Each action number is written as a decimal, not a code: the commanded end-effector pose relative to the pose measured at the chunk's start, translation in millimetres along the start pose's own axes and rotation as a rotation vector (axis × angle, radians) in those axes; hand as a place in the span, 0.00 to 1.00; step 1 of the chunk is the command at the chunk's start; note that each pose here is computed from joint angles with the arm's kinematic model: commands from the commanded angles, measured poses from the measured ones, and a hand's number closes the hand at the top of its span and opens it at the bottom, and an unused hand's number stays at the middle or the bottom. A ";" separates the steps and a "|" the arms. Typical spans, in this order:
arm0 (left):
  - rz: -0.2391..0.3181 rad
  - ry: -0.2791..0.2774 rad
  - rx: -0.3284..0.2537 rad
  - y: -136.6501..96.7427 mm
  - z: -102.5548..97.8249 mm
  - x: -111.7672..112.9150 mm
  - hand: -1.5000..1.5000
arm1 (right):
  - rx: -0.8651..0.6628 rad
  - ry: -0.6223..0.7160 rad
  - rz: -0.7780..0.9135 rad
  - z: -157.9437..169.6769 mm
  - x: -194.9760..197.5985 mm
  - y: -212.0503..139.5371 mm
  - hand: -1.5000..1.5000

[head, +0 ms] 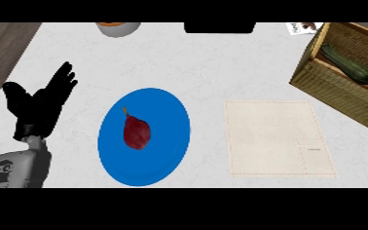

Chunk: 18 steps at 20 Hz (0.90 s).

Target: Pick the squash from the placemat and place it in the basket

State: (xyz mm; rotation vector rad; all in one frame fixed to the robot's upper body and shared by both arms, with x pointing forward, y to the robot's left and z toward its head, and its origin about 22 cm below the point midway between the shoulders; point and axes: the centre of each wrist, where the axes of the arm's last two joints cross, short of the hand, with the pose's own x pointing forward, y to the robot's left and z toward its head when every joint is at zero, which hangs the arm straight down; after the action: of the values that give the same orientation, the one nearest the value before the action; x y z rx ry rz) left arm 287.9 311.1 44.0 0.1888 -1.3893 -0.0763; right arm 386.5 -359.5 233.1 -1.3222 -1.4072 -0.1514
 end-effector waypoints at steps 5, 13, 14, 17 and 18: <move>-0.004 0.009 0.013 4.3 -3.8 -5.4 0.50 | -0.210 0.130 -0.295 -20.2 -7.8 -53.8 0.00; 0.011 0.026 0.017 1.9 -0.3 -9.2 0.50 | -0.196 0.168 -0.404 -22.5 -76.2 -168.7 0.00; 0.008 0.010 0.043 0.0 -5.8 -3.8 0.50 | -0.180 0.204 -0.406 -14.3 -101.9 -167.1 0.00; 0.006 0.018 0.030 8.2 6.4 -15.5 0.50 | -0.095 0.205 -0.339 1.6 -129.2 -196.5 0.00; 0.005 0.020 0.036 11.1 1.4 -1.7 0.50 | -0.091 0.212 -0.352 5.0 -137.3 -202.8 0.00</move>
State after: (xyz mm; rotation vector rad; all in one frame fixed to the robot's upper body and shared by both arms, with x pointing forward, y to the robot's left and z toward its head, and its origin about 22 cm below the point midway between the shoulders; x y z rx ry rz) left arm 284.0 320.8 37.9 0.2122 -1.3737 -0.0462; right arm 237.3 -491.6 250.2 -1.1168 -1.4620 -0.6337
